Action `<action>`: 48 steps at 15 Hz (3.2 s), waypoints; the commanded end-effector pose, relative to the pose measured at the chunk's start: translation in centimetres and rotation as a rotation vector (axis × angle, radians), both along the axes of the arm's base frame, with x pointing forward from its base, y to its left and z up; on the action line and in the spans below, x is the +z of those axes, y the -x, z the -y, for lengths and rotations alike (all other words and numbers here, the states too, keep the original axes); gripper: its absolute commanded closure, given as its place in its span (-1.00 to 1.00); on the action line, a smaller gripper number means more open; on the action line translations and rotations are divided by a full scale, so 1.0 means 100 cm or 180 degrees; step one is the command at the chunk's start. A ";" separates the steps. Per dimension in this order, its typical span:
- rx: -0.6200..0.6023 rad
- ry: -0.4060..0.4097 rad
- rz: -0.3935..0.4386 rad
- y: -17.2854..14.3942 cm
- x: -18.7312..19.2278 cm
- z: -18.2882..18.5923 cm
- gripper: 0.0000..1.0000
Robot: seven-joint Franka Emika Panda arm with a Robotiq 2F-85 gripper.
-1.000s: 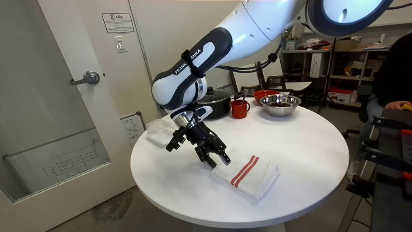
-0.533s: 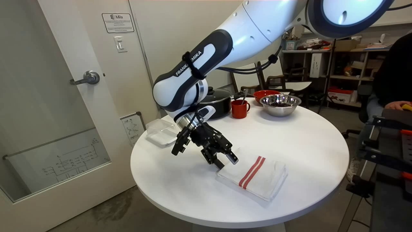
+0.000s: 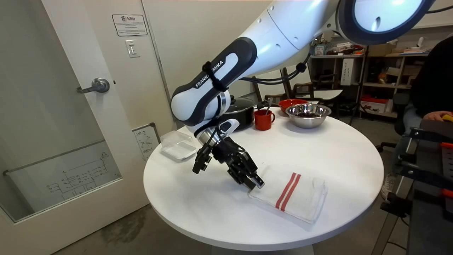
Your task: Fold the towel, then use it to wipe the table
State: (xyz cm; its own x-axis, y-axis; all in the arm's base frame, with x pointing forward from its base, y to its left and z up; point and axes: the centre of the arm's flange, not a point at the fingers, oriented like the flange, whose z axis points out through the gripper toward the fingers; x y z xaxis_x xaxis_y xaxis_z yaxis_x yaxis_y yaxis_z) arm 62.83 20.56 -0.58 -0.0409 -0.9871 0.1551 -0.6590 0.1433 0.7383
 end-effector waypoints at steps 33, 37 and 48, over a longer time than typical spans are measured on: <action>0.0290 0.0530 0.3046 -0.089 0.153 -0.076 0.98; -0.0053 0.0081 0.2796 -0.094 0.156 -0.069 0.98; -0.0143 -0.0144 0.2380 -0.074 0.124 -0.060 0.98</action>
State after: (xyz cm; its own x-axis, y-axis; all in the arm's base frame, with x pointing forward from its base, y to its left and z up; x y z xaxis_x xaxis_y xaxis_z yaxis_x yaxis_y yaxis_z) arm 73.65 26.38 12.26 -0.1851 -0.9827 -0.0021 -0.9795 0.1843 0.0818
